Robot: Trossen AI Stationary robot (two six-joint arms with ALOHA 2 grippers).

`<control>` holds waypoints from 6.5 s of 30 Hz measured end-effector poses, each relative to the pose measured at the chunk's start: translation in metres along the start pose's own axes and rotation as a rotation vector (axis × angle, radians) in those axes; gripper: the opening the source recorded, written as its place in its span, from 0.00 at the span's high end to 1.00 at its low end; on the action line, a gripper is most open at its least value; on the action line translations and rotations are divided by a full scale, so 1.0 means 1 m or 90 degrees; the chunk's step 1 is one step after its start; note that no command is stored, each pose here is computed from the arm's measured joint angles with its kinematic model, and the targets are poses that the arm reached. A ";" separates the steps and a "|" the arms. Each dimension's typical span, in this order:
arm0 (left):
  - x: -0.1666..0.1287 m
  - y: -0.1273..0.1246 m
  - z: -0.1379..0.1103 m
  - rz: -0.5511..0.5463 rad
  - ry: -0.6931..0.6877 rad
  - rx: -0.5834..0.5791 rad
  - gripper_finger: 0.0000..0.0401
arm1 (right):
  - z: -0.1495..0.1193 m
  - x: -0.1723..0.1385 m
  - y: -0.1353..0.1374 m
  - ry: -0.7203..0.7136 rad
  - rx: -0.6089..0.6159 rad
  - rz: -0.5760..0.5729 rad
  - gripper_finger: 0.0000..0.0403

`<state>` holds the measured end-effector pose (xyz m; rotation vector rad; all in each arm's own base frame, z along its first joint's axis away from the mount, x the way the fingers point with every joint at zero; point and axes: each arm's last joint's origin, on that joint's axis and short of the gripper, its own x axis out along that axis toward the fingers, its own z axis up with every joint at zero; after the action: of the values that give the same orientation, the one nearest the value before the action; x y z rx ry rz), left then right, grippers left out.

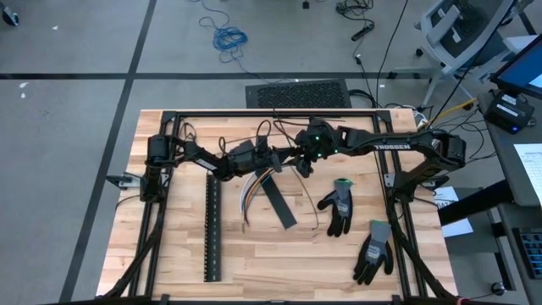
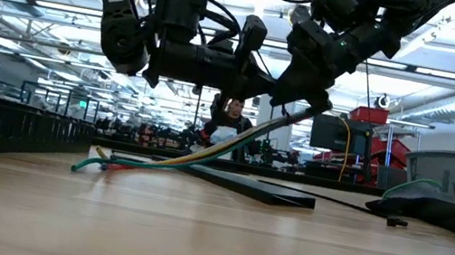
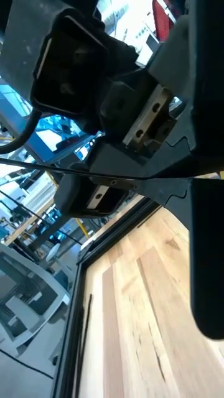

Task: Ziptie cables
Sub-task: Wrap the black zip tie on the cables, then put the zip-tied cables in the black cable duct

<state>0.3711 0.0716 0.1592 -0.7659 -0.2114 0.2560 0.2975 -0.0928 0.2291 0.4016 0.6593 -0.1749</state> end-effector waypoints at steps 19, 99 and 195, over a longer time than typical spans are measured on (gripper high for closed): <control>0.000 0.001 0.001 0.003 -0.004 -0.003 1.00 | 0.006 -0.024 -0.006 -0.024 -0.007 -0.036 0.84; 0.001 0.003 0.046 -0.031 -0.129 0.001 1.00 | 0.006 -0.019 -0.001 -0.021 -0.001 -0.035 1.00; -0.198 -0.114 -0.031 0.768 0.476 0.023 0.99 | 0.015 -0.206 0.004 -0.175 -0.149 -0.194 0.45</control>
<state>0.2093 -0.0873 0.1992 -0.8277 1.0025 1.0719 0.1463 -0.0886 0.3700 0.0469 0.4591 -0.4309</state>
